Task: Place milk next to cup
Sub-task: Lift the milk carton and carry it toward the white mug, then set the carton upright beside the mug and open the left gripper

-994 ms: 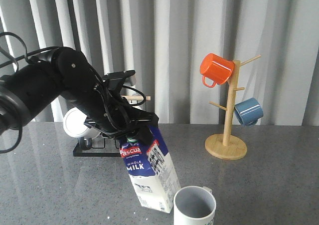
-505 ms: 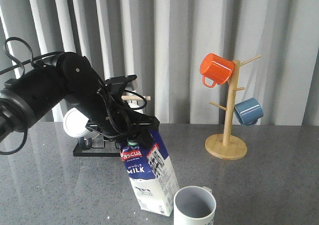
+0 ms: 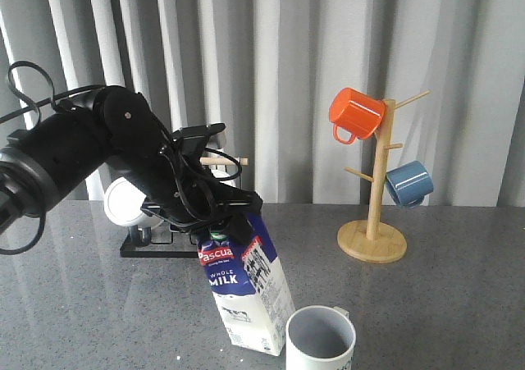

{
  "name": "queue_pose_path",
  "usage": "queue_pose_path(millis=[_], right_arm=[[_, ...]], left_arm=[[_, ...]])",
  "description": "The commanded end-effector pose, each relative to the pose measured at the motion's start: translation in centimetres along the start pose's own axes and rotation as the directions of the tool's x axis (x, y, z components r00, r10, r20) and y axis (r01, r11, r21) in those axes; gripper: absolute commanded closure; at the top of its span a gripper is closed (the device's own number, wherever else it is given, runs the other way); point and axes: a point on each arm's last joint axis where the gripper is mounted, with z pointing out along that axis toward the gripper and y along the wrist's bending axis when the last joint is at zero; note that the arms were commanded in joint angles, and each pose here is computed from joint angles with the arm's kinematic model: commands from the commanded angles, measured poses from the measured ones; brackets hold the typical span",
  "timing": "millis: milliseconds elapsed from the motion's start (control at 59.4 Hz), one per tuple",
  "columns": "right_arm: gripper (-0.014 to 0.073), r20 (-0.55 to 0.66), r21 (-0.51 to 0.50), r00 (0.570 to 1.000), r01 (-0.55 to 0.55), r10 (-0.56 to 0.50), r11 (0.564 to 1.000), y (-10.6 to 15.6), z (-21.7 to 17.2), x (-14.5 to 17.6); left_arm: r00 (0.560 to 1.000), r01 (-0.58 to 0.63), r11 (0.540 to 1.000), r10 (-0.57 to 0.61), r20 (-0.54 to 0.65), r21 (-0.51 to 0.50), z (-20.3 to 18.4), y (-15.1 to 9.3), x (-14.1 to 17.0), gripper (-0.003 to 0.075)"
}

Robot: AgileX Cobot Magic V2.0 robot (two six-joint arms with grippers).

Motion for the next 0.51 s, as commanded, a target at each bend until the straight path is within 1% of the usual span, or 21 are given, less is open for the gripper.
queue_pose_path(millis=[0,118,303,488], right_arm=[[0.0602,0.083,-0.001,0.996,0.01,-0.01,1.0,-0.04,-0.4,-1.35],[0.0602,0.083,-0.001,0.996,0.01,-0.01,1.0,-0.04,-0.4,-1.35],[0.0602,0.083,-0.001,0.996,0.01,-0.01,1.0,-0.04,-0.4,-1.35],[0.0602,0.083,-0.001,0.996,0.01,-0.01,1.0,-0.04,-0.4,-1.35]], left_arm=[[0.994,-0.021,0.999,0.018,0.105,0.035,-3.66,-1.66,-0.6,0.0463],[0.994,-0.015,0.999,0.011,0.104,0.038,-3.66,-1.68,-0.6,0.0406],[0.994,-0.021,0.999,0.017,0.105,0.038,-3.66,-1.69,-0.6,0.0295],[0.994,-0.015,0.999,0.011,0.104,0.04,-3.66,-1.7,-0.6,0.0228]])
